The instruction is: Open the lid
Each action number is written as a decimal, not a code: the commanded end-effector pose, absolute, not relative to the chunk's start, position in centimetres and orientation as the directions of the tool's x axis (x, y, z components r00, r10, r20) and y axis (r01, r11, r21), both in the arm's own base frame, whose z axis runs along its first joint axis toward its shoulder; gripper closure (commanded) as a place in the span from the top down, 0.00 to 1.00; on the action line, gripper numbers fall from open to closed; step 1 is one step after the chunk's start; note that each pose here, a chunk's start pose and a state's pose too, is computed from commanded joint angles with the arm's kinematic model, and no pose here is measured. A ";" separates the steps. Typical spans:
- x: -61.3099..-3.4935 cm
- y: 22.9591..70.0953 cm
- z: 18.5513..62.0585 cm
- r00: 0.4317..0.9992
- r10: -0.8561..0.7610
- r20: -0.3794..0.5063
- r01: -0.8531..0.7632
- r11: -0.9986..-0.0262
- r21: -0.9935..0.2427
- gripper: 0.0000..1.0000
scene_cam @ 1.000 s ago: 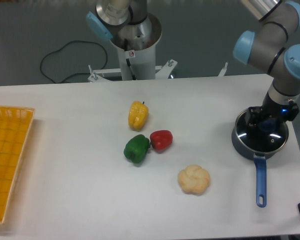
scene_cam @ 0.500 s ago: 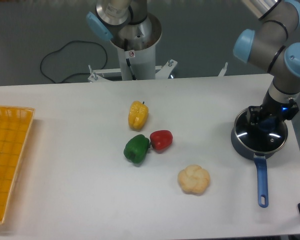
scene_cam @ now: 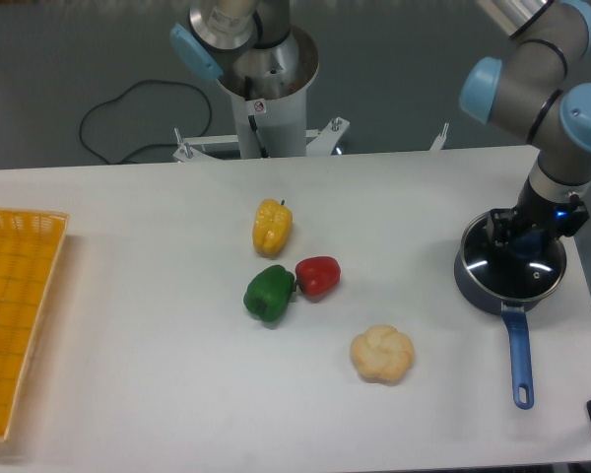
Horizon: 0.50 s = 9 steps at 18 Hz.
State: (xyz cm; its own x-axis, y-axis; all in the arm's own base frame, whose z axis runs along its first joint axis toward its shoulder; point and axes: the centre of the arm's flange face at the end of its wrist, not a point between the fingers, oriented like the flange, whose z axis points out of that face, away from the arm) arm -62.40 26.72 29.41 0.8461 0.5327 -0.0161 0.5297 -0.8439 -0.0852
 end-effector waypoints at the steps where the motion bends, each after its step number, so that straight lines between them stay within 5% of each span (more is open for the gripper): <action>1: -62.4 26.7 29.6 0.846 0.533 -0.018 0.529 -0.844 -0.087 0.54; 9: -61.7 26.6 31.6 0.849 0.526 -0.038 0.520 -0.847 -0.105 0.54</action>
